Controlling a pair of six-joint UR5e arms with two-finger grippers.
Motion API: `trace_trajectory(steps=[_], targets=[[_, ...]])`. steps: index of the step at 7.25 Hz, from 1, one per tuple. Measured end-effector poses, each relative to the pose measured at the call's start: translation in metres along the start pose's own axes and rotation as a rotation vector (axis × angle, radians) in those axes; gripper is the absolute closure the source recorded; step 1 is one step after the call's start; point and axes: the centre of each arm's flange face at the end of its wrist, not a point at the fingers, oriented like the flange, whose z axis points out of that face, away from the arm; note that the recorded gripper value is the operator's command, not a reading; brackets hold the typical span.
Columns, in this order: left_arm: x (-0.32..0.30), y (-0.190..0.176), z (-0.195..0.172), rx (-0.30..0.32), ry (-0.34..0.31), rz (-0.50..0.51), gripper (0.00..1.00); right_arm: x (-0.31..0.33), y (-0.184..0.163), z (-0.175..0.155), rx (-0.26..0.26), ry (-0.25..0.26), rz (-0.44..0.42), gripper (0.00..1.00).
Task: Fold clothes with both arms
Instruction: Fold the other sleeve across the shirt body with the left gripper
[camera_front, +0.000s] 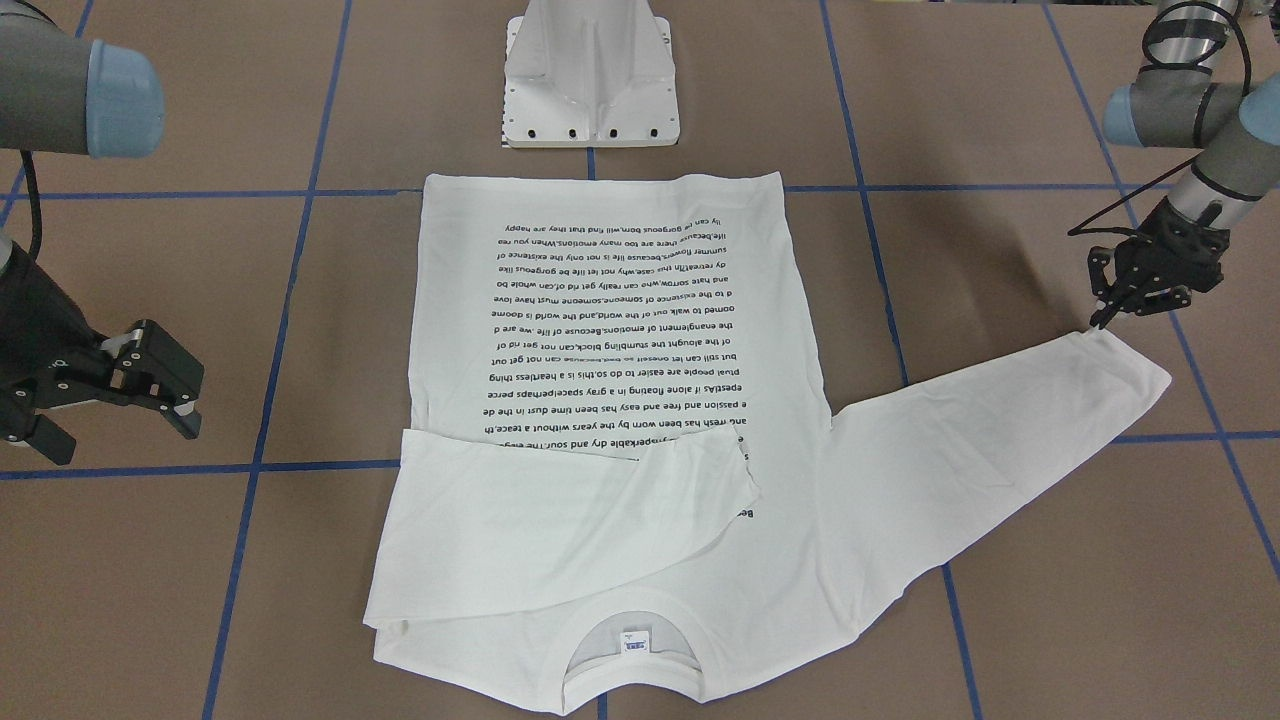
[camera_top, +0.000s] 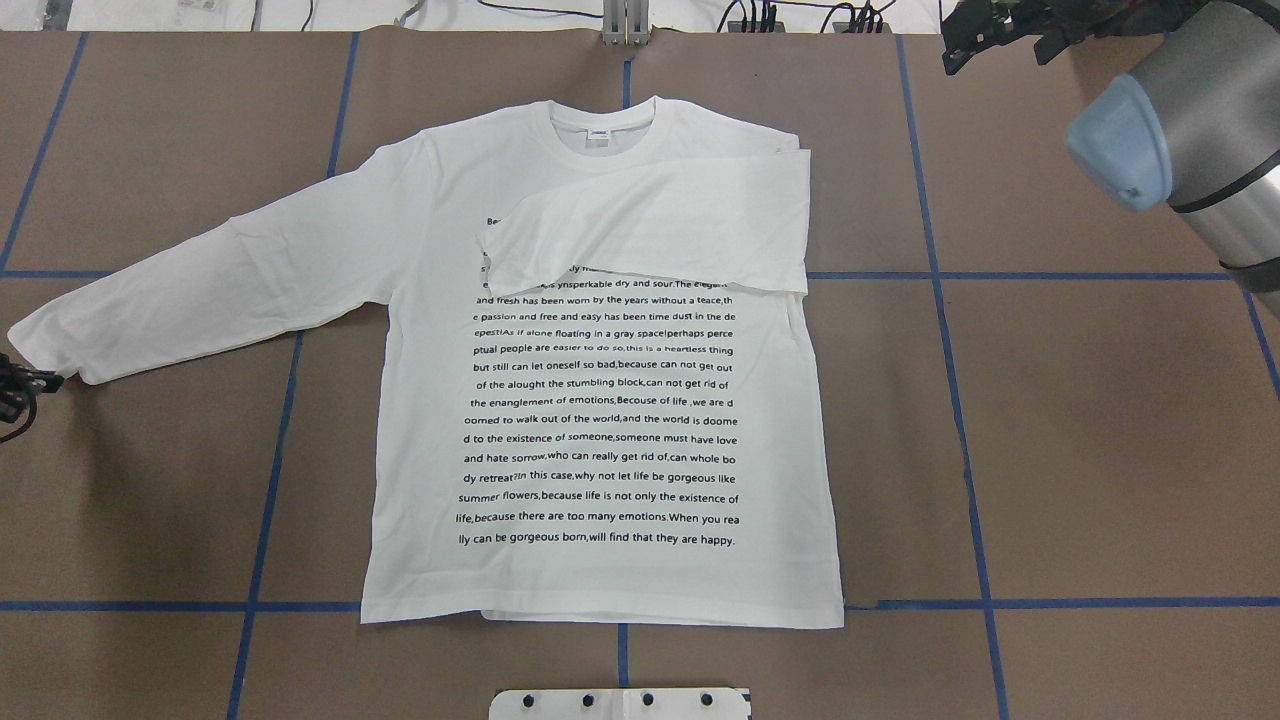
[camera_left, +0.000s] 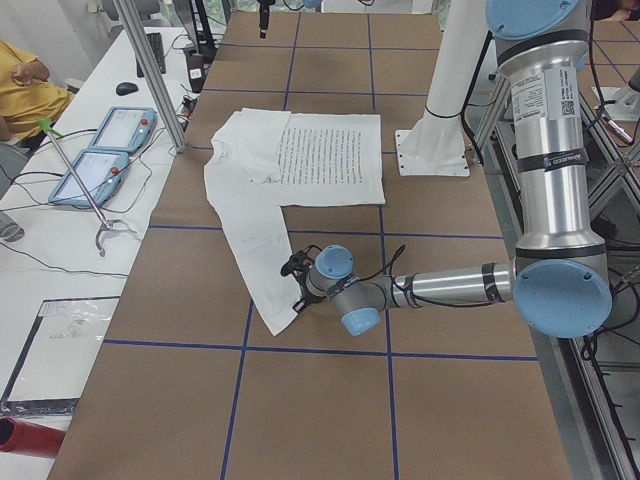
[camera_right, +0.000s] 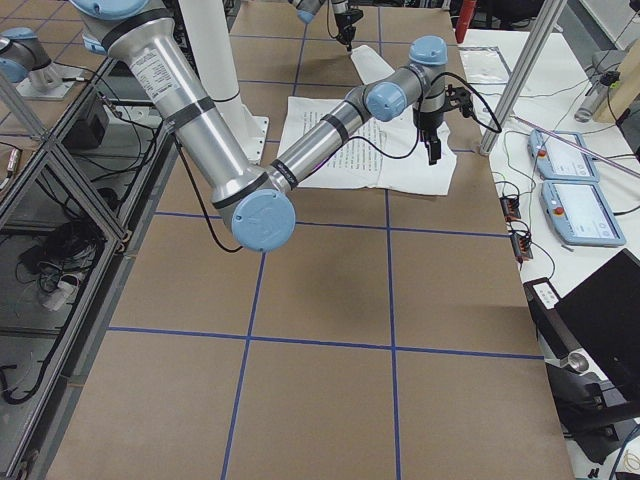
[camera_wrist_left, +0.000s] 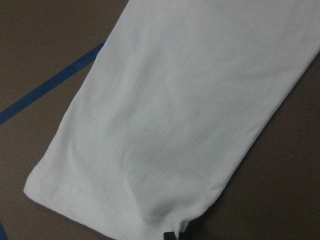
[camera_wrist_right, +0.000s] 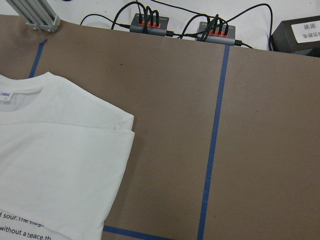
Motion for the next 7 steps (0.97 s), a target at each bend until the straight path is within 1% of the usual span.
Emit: trace_trajectory(steps=[1, 2, 3, 5, 6, 7], targets=[[-0.008, -0.034, -0.018, 0.061, -0.009, -0.014, 1.0, 0.0, 0.0, -0.001, 0.001, -0.001, 0.0, 0.0], [-0.014, -0.081, -0.033, 0.113, -0.01, -0.052, 1.0, 0.0, 0.0, -0.001, 0.001, -0.001, 0.0, 0.0], [-0.011, -0.136, -0.043, 0.159, 0.015, -0.13, 1.0, 0.0, 0.001, 0.0, 0.001, 0.0, 0.001, 0.0], [0.021, -0.251, -0.063, 0.264, 0.107, -0.304, 1.0, 0.001, 0.001, 0.0, 0.0, 0.0, 0.004, 0.0], [0.052, -0.306, -0.07, 0.305, 0.169, -0.377, 1.0, 0.001, 0.001, 0.001, -0.002, 0.001, 0.005, 0.0], [0.096, -0.352, -0.068, 0.326, 0.23, -0.439, 1.0, 0.001, 0.0, 0.002, -0.003, 0.002, 0.005, 0.0]])
